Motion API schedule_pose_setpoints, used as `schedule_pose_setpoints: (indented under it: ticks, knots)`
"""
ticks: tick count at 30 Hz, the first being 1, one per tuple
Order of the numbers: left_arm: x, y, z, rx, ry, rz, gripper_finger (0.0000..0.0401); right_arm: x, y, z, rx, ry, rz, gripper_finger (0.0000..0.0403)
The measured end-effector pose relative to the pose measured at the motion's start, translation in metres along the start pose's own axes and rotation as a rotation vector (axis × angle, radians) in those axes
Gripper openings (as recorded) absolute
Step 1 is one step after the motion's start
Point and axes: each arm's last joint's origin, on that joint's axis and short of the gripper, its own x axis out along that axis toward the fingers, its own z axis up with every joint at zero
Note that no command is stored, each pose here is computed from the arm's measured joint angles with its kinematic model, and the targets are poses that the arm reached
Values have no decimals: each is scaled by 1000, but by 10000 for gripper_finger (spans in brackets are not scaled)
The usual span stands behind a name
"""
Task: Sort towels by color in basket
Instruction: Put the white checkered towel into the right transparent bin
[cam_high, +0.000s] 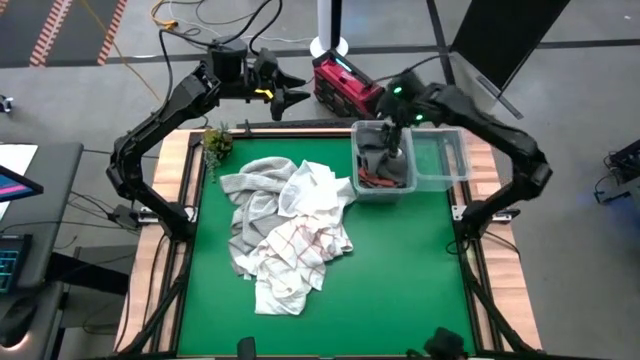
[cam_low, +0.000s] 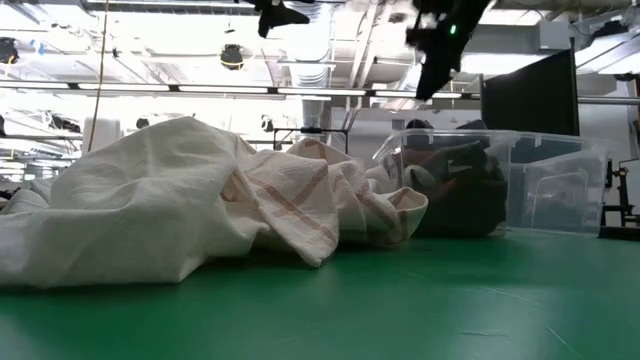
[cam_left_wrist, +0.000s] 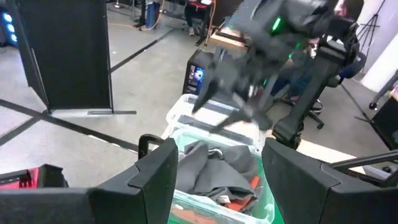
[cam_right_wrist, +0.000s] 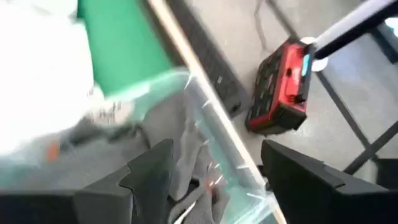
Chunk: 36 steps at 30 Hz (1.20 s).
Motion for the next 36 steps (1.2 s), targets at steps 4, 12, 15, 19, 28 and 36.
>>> schedule_pose_setpoints:
  ticks: [4,12,15,19,28,36]
  knots:
    - [0,-2,-7,-1,70,-3,224,-22,-4,-1,154,-64,-10,281]
    - [14,-21,-63,18,438,-84,224,-18,21,-1,301,-45,127,281]
    - [21,-29,-90,-18,573,-121,223,-22,40,2,267,-53,173,281]
    - [24,-41,-127,-50,748,-170,216,-30,65,7,197,-88,233,281]
    - [27,-85,-212,-48,1087,-308,202,-40,96,11,176,-106,309,281]
    - [26,-123,-222,34,1121,-407,189,-42,99,20,238,-195,295,281]
